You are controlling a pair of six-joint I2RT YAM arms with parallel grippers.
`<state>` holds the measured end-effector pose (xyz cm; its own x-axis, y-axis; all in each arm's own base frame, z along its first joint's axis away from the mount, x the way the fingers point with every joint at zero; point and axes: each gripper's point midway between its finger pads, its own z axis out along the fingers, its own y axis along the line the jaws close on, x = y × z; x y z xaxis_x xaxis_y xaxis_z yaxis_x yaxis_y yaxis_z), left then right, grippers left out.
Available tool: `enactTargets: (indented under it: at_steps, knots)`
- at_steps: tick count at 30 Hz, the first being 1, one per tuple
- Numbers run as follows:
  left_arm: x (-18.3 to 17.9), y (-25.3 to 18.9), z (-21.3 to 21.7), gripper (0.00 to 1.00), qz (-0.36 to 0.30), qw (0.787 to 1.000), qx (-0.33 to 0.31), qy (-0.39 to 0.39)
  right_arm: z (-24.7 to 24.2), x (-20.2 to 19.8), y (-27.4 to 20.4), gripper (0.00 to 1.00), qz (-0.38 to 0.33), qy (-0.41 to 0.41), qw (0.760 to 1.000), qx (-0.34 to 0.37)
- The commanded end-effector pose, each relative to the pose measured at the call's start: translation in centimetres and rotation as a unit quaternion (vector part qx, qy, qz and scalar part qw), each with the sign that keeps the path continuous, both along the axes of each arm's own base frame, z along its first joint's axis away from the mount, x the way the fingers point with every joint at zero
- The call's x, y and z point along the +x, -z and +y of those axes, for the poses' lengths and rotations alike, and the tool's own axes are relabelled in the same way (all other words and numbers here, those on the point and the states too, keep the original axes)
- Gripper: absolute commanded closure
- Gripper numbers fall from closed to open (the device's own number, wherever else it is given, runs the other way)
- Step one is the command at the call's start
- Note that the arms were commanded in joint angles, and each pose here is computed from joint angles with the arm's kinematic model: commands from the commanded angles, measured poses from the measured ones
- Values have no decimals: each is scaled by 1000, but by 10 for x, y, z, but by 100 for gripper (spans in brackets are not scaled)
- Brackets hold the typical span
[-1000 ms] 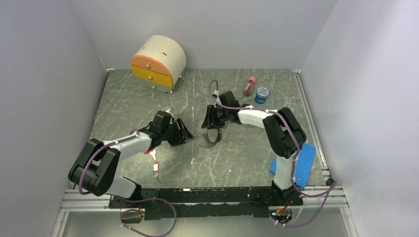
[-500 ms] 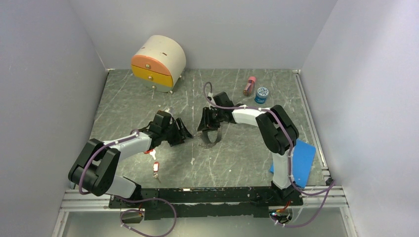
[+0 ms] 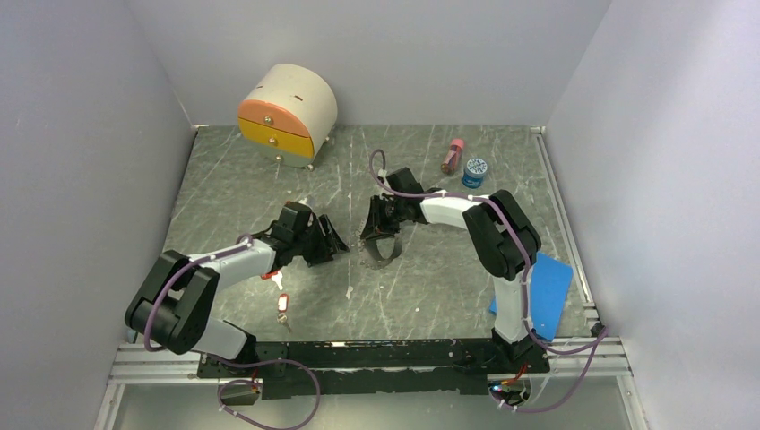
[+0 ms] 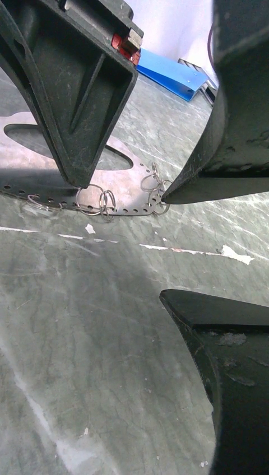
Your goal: Put the keys on the keyring
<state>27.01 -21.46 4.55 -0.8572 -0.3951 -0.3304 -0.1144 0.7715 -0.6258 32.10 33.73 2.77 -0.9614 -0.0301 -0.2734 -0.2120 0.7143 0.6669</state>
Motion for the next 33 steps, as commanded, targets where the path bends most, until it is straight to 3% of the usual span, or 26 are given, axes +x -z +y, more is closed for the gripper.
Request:
enactTargets:
  at_steps: [1, 11, 23, 26, 30, 33]
  knots:
    - [11, -7, -2, 37, -10, 1000, 3, -5, 10, 3, -12, 80, 0, -8, 1000, 14]
    - [15, -8, -3, 38, -16, 1000, 6, -1, 14, -4, -10, 84, 14, -20, 999, 20]
    - [18, -17, 1, 38, -30, 999, 20, 4, 19, -3, -5, 79, 14, -26, 999, 13]
    - [20, -23, 1, 37, -39, 999, 22, 6, 18, 1, -9, 84, -1, -31, 999, 7]
    - [26, -34, 3, 37, -61, 998, 30, 11, 14, 7, -17, 99, -27, -44, 999, -13]
    - [30, -48, 5, 38, -91, 995, 40, 18, 11, 11, -28, 100, -55, -58, 997, -24]
